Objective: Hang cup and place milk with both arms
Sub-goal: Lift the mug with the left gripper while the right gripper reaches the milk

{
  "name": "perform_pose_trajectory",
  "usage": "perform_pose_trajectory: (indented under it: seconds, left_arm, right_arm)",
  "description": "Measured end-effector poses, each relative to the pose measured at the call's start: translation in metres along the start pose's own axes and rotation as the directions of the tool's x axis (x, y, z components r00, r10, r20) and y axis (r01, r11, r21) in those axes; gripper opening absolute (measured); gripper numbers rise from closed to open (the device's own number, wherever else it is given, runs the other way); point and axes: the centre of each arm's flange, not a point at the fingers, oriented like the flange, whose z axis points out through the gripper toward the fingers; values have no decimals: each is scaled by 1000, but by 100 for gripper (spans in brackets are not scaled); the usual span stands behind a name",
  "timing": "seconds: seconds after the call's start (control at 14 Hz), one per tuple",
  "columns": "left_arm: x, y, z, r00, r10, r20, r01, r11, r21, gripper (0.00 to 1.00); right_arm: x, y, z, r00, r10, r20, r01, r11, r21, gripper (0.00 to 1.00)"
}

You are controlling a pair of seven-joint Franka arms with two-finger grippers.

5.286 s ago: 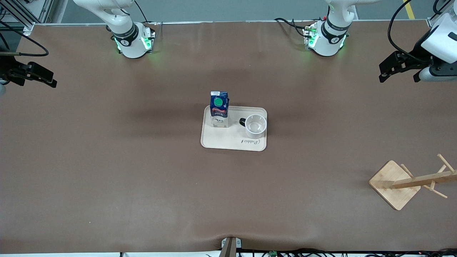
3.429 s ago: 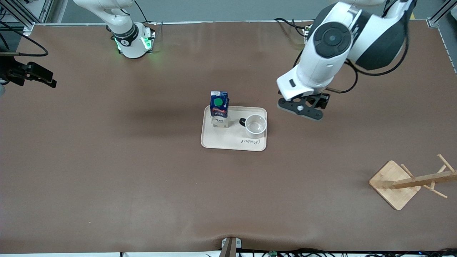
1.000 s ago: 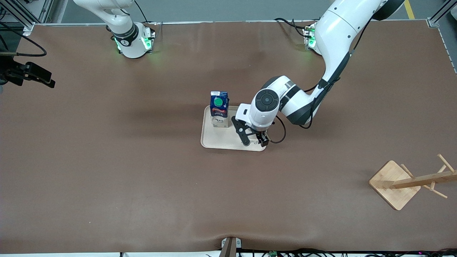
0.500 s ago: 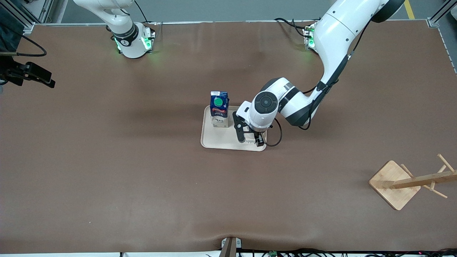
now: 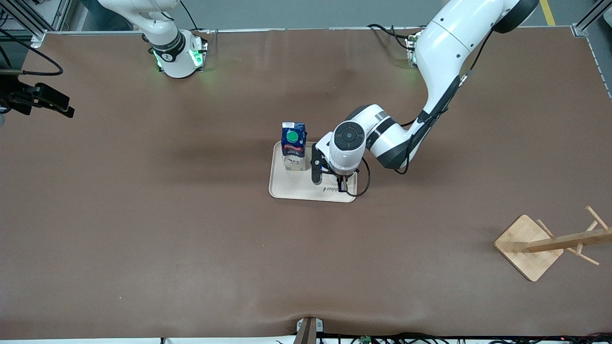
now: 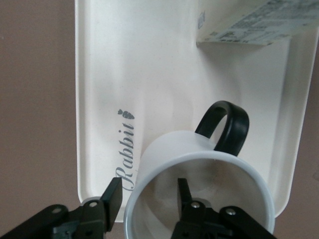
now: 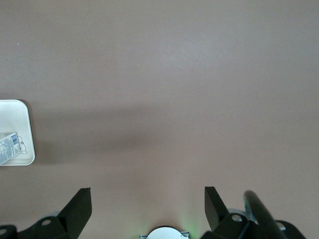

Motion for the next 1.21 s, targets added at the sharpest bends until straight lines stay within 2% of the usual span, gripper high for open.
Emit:
perform_pose_trajectory:
  seconds: [0.07, 0.14, 0.36, 0.43, 0.93, 1.07, 1.21]
  left_arm:
    - [0, 0, 2, 1000, 6, 1, -6, 1000, -2, 50]
    - [0, 0, 3, 1000, 9, 1, -9, 1000, -4, 44]
    - [0, 1, 5, 1000, 11, 3, -11, 1000, -7, 9]
    - [0, 1, 5, 1000, 11, 3, -11, 1000, -8, 4]
    - [-7, -8, -19, 999, -8, 32, 9, 1000, -10, 4]
    - [-13, -11, -42, 999, -37, 35, 38, 999, -20, 4]
    - [-22, -17, -69, 997, -72, 41, 73, 997, -32, 4]
  right_arm:
    - [0, 0, 0, 1000, 0, 0, 0, 1000, 0, 100]
    - [0, 0, 0, 1000, 0, 0, 0, 1000, 0, 100]
    - [0, -3, 0, 1000, -5, 1, 5, 1000, -1, 100]
    - [0, -4, 0, 1000, -7, 1, 7, 1000, -1, 100]
    - [3, -4, 6, 1000, -8, 13, 8, 1000, -1, 100]
    - [8, -6, 15, 999, -12, 33, 12, 1000, -3, 100]
    - [18, -15, 36, 996, -28, 81, 29, 1000, -6, 100]
